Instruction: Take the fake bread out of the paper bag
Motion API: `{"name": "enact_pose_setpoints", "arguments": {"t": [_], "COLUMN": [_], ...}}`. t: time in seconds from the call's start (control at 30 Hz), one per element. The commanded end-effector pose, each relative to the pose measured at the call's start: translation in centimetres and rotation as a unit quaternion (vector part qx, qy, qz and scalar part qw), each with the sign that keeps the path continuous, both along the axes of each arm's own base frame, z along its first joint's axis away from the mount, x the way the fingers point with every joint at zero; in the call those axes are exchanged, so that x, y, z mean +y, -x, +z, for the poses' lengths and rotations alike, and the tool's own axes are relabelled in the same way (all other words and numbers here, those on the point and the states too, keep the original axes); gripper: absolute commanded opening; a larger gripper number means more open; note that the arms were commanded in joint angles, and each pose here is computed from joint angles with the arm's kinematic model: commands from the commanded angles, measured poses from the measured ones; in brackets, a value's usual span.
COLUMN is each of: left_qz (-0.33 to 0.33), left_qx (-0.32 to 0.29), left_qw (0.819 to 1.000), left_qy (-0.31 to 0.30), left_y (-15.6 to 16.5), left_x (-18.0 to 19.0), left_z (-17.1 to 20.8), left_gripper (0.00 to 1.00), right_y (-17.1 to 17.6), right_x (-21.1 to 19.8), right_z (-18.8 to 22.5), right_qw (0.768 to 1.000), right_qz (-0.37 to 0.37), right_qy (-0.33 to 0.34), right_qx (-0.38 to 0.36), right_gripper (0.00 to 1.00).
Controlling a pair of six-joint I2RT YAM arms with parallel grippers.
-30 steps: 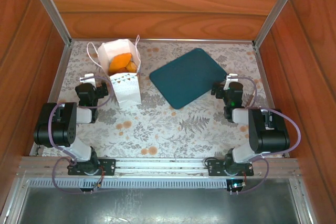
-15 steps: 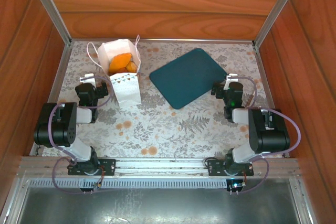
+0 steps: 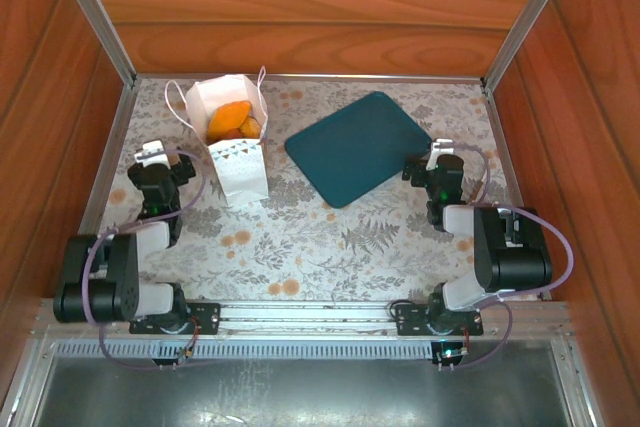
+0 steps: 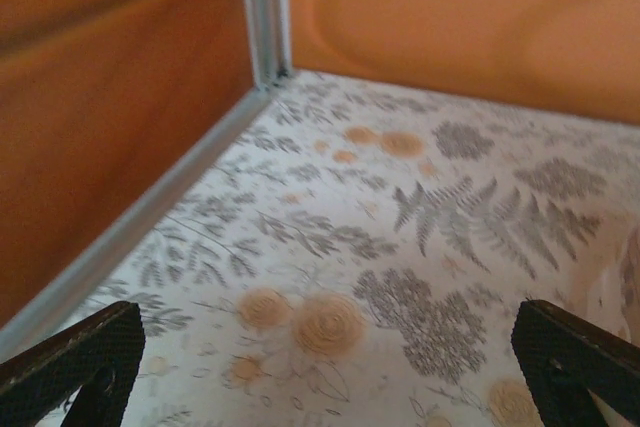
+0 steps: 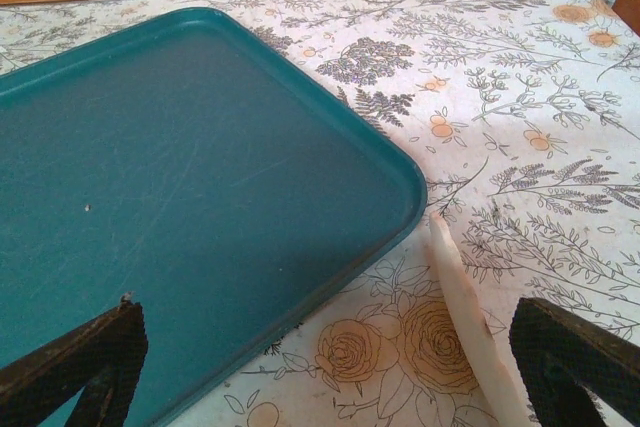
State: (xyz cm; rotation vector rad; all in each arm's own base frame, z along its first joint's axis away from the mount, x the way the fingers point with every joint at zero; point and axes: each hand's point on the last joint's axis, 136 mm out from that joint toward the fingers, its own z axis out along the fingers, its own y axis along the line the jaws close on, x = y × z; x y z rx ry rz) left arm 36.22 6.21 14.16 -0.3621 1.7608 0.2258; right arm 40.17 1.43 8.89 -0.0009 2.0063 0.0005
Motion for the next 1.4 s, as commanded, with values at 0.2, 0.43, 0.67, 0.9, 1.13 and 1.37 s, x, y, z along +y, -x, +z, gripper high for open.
{"name": "enact_pose_setpoints", "arguments": {"t": [0.2,0.43,0.67,0.9,1.13,1.37], "left_qz": [0.077,0.094,0.07,0.071,0.075,0.082], "left_qx": [-0.034,-0.051,-0.05,-0.045,-0.037,-0.038], "left_qw": [0.996,0.993,0.995,0.995,0.995,0.995], "left_qy": [0.025,0.041,0.05,0.059,0.055,0.049], "left_y": [3.0,3.9,3.1,2.4,2.0,2.2], "left_x": [2.3,2.7,2.0,2.0,2.1,2.4], "left_z": [4.5,6.4,7.1,7.1,6.8,7.1], "left_gripper": [1.0,1.0,1.0,1.0,1.0,1.0], "right_y": [-2.1,-4.8,-8.8,-11.2,-12.9,-14.3], "right_x": [-1.3,-0.6,-0.3,-0.7,-0.6,-0.5], "right_z": [3.2,3.7,2.3,0.5,-1.8,-3.5], "right_qw": [0.997,0.987,0.966,0.947,0.93,0.92], "right_qz": [-0.039,-0.037,-0.034,-0.039,-0.037,-0.035], "right_qy": [0.006,-0.014,-0.034,-0.05,-0.072,-0.09], "right_qx": [0.065,0.158,0.255,0.314,0.358,0.38], "right_gripper": [1.0,0.84,0.75,0.72,0.72,0.73]}}
